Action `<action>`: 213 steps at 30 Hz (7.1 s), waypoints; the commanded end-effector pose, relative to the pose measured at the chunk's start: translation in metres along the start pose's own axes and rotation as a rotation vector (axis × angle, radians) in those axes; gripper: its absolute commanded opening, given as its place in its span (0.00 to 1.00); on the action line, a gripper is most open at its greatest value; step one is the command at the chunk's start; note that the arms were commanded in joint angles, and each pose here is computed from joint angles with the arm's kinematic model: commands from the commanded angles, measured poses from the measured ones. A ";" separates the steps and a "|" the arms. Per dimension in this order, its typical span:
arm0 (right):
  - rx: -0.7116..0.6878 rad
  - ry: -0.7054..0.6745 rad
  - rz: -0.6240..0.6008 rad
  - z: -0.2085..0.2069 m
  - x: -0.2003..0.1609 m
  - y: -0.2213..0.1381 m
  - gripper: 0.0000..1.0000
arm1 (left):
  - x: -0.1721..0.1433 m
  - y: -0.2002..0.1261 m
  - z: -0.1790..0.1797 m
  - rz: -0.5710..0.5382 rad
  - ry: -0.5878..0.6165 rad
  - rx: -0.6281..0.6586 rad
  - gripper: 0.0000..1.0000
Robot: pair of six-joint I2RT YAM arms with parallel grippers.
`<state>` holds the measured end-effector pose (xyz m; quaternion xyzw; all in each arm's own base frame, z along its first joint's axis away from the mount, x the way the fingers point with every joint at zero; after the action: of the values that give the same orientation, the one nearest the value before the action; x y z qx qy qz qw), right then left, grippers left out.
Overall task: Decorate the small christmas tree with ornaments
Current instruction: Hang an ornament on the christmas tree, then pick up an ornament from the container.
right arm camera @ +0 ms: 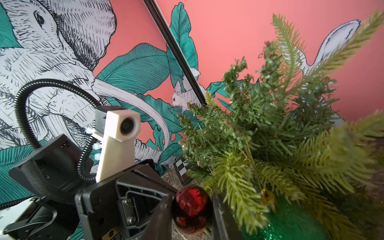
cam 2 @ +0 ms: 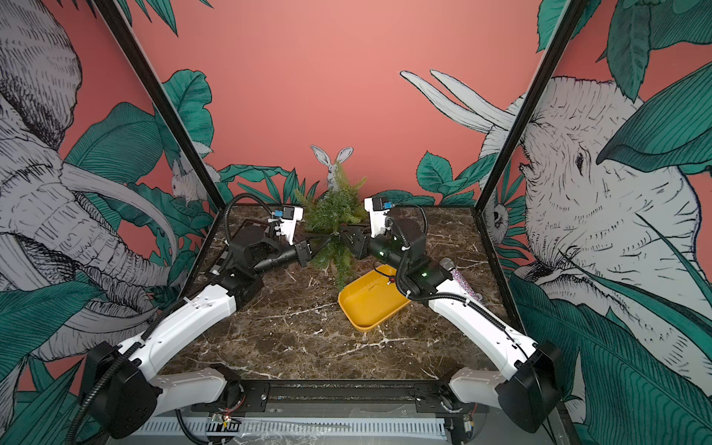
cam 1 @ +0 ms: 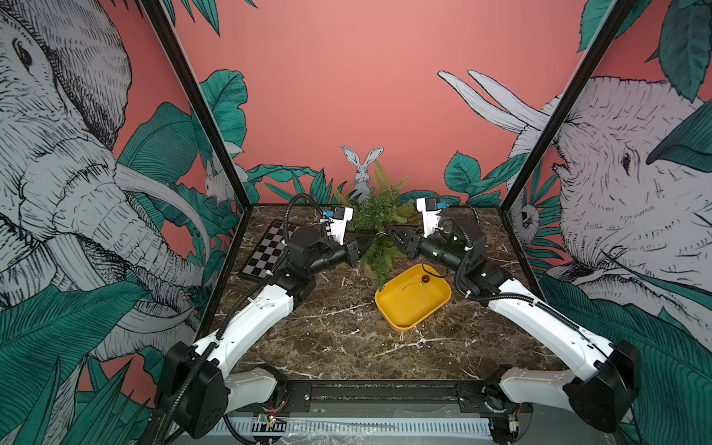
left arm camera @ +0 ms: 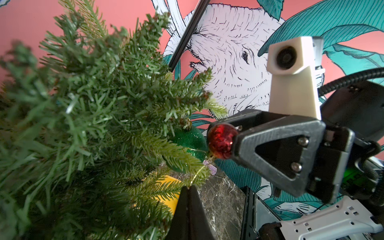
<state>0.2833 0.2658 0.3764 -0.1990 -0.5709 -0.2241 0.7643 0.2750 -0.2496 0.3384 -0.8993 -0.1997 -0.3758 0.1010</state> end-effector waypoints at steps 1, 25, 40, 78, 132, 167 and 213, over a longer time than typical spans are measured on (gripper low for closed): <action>0.035 -0.019 -0.080 0.009 0.016 -0.004 0.31 | 0.003 -0.007 -0.010 -0.014 0.041 -0.027 0.00; 0.093 -0.014 -0.114 0.011 0.011 0.004 0.30 | -0.002 -0.010 -0.022 0.014 0.098 -0.092 0.00; 0.083 -0.024 -0.134 0.008 0.002 0.000 0.30 | -0.016 -0.011 -0.017 0.032 0.179 -0.016 0.00; 0.066 -0.106 -0.250 0.000 -0.011 -0.003 0.33 | 0.003 -0.004 0.000 -0.050 0.338 0.211 0.00; -0.026 -0.058 -0.160 0.006 -0.016 -0.053 0.64 | 0.004 -0.017 0.001 -0.078 0.286 0.270 0.40; -0.792 0.337 0.565 -0.165 -0.220 -0.069 0.48 | -0.121 -0.040 0.017 0.082 -0.025 0.223 0.53; -1.085 0.308 0.458 -0.227 -0.255 -0.050 0.39 | -0.137 -0.021 0.034 0.125 -0.063 0.244 0.53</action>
<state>0.3612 0.1295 0.0716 -0.6422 -0.2115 -0.3067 0.6699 0.2004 -0.2582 0.2163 -0.9008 -0.1854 -0.3159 0.2333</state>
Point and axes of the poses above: each gripper's point midway between its finger pads, its own y axis out along the fingers, its own z axis along the line the jaws close on, x = y × z, the point moved 4 cm from there along -y, back along the fingers, and after that the axes turned 13 degrees about -y, right-handed, at the moved point
